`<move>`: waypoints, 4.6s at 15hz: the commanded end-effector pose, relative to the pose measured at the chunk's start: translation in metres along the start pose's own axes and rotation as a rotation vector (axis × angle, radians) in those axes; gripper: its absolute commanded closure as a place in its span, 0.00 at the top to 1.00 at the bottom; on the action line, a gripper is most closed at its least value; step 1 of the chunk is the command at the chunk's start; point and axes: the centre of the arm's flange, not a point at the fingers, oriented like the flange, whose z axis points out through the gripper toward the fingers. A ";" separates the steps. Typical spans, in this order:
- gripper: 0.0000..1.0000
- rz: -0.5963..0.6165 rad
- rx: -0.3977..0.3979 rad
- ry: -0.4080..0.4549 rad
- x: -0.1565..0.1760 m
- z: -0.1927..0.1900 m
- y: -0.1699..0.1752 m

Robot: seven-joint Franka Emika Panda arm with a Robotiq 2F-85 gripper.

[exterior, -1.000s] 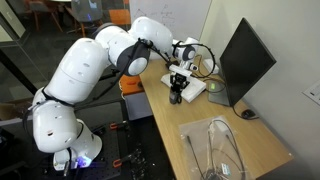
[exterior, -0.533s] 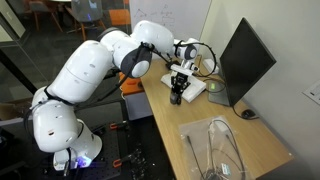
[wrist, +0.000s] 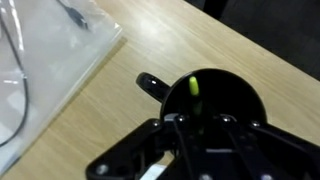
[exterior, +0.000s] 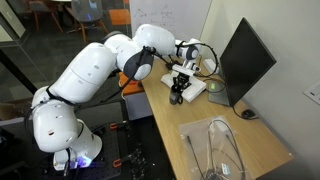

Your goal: Take the yellow pen out of the mug

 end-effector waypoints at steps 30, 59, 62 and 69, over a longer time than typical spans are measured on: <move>0.29 -0.271 -0.115 0.031 -0.016 -0.005 -0.035; 0.15 -0.167 -0.056 0.047 -0.033 -0.023 -0.024; 0.17 -0.163 -0.048 0.075 -0.042 -0.037 -0.023; 0.08 -0.134 -0.040 0.165 -0.091 -0.083 -0.015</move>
